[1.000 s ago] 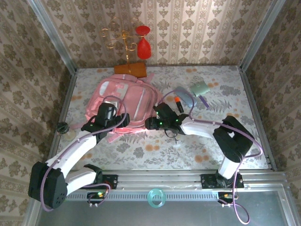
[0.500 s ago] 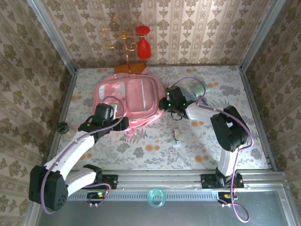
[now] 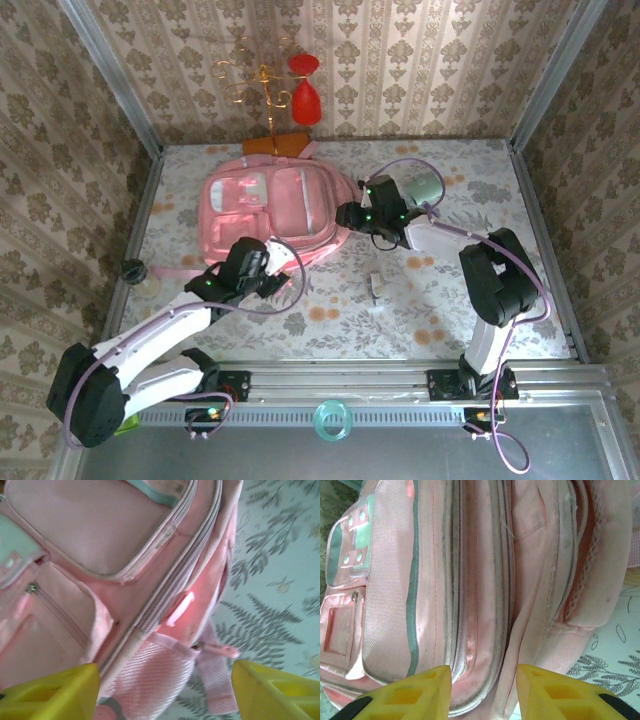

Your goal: Pack the student bag

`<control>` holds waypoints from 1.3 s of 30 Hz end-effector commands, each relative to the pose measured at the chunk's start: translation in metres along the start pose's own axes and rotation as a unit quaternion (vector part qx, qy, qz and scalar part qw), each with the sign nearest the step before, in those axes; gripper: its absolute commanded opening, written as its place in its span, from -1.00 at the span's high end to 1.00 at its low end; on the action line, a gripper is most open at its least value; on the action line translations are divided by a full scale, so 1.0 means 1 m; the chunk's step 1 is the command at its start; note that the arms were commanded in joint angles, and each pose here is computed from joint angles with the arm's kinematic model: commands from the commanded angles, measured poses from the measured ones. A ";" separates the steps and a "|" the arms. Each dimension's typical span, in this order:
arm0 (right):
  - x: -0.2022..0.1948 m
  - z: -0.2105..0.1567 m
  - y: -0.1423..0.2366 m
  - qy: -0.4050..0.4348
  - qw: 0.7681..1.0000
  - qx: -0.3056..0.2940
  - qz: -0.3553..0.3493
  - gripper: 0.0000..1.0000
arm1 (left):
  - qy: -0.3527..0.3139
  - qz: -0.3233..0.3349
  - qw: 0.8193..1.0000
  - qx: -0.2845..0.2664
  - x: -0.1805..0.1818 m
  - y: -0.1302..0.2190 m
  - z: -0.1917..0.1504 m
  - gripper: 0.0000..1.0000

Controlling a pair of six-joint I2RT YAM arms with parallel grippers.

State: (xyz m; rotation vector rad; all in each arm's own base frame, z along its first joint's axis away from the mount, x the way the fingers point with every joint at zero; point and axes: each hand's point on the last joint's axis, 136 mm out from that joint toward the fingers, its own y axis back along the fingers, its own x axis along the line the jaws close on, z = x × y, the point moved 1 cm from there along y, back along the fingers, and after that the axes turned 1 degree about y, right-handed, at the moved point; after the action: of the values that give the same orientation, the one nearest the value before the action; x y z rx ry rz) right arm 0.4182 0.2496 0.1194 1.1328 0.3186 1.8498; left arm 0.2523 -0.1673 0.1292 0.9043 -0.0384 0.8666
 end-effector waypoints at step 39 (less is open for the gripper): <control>0.042 -0.095 0.051 0.116 0.987 0.040 0.106 0.15 | -0.169 -0.016 0.985 -0.036 0.007 -0.057 -0.024 1.00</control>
State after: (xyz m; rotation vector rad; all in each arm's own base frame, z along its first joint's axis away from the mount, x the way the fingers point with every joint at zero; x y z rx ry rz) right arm 0.3121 0.2669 0.1113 1.1812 0.4427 2.0627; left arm 0.2856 -0.1477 0.0476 1.1483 -0.3471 0.6456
